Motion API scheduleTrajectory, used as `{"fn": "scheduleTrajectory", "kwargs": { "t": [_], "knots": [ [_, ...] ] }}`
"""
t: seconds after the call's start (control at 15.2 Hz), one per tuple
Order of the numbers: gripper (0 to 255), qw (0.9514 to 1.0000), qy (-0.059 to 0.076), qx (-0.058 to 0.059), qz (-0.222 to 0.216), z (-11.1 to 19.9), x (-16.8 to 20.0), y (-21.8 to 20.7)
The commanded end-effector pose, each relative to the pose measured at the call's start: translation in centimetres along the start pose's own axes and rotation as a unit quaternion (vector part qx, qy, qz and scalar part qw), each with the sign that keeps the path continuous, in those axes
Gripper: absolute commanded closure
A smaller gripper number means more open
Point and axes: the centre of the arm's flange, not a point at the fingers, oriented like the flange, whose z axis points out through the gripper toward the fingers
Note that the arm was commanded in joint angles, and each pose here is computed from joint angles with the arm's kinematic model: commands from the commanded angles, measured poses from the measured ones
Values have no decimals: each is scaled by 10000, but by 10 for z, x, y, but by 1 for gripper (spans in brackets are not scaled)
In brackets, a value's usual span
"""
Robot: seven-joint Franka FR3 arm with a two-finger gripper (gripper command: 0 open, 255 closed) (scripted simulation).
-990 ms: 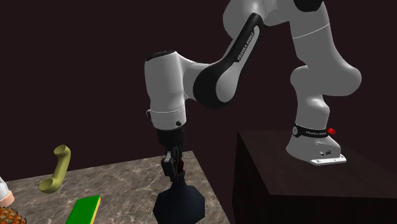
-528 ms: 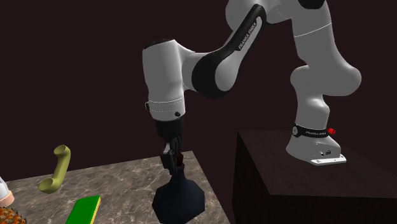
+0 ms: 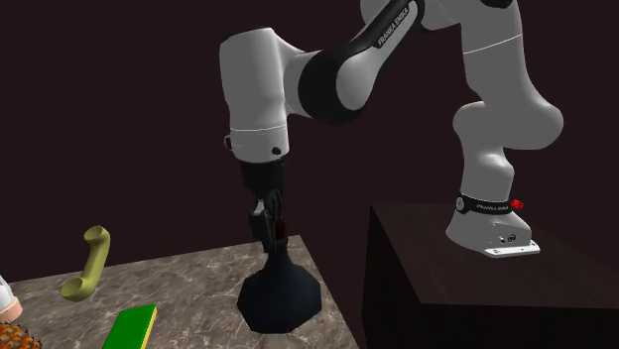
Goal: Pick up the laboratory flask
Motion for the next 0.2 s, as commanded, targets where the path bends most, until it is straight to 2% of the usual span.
{"fn": "scheduleTrajectory", "kwargs": {
  "t": [0.0, 0.13],
  "knots": [
    [255, 10000, 6, 3, 0, -12, -1, 0],
    [255, 10000, 6, 3, 0, -13, -1, 0]
  ]
}}
